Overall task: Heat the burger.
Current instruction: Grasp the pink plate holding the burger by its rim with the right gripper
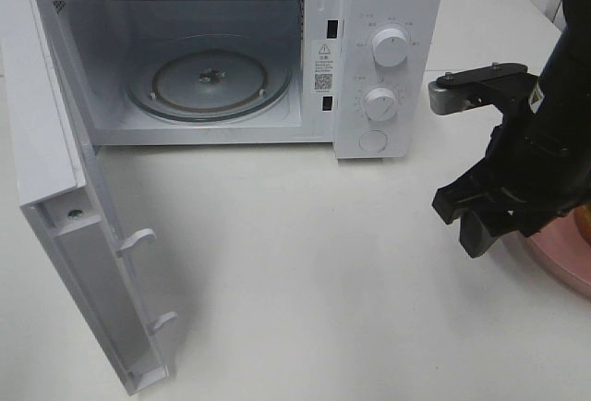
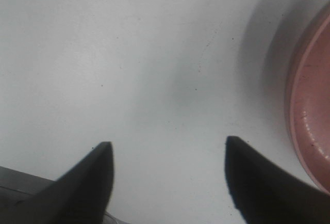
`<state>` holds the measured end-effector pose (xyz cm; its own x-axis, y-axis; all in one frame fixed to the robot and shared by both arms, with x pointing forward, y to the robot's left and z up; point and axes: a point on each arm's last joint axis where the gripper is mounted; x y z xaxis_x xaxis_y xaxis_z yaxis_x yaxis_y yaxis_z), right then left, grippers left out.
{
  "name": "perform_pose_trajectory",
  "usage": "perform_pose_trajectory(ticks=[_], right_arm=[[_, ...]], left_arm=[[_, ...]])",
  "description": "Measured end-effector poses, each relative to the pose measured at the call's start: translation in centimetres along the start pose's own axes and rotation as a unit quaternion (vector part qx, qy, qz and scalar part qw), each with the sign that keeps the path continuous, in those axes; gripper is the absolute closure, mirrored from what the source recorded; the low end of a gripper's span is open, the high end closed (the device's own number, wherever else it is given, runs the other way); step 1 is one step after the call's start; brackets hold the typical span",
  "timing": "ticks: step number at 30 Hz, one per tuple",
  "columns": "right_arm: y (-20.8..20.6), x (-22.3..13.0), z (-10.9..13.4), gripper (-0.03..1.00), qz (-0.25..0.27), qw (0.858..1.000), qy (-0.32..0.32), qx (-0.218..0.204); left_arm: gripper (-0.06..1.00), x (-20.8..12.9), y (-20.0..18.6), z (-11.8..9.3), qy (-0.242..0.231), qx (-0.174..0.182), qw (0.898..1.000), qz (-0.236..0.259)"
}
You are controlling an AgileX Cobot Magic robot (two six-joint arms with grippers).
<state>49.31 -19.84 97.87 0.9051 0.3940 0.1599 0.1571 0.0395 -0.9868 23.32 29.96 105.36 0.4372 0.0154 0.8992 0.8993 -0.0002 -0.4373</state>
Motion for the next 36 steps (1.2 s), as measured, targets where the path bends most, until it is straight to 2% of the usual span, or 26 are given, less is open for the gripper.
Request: perform_pose_trajectory(ticks=[2,3,5,8,17,28,36], right_arm=[[-0.1,0.1,-0.8,0.14,-0.001,1.0,0.005,-0.003],[-0.1,0.1,-0.8,0.14,-0.001,1.0,0.005,-0.003],[-0.2,0.0,-2.0,0.03,-0.002,1.0,0.012,-0.006],[-0.3,-0.2,-3.1,0.01,-0.001,1.0,0.017,-0.01],[-0.4,-0.7,-6.2,0.03,-0.008,0.998,0.059,-0.021],[2.7,0.3,-6.9,0.1,-0.001,0.998,0.065,-0.022],[4.6,0.8,-7.6,0.12,-0.001,0.997,0.062,-0.045]], left_arm=[[0.02,0.0,0.0,0.0,0.0,0.0,1.0,0.0],[0.02,0.0,0.0,0.0,0.0,0.0,1.0,0.0],[0.02,0.0,0.0,0.0,0.0,0.0,1.0,0.0],[0.02,0.0,0.0,0.0,0.0,0.0,1.0,0.0],[0.02,0.0,0.0,0.0,0.0,0.0,1.0,0.0],[0.02,0.0,0.0,0.0,0.0,0.0,1.0,0.0],[0.02,0.0,0.0,0.0,0.0,0.0,1.0,0.0]])
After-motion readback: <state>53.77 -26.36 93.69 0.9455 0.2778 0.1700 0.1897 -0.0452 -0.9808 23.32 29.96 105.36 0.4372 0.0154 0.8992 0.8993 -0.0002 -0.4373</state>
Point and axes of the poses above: a point on each arm's last joint axis where the gripper is mounted, y pointing out along that axis toward the gripper, z along the wrist's bending axis when the last joint is at zero, x = y × z, and after that the axes turned 5 degrees about -y, right-handed
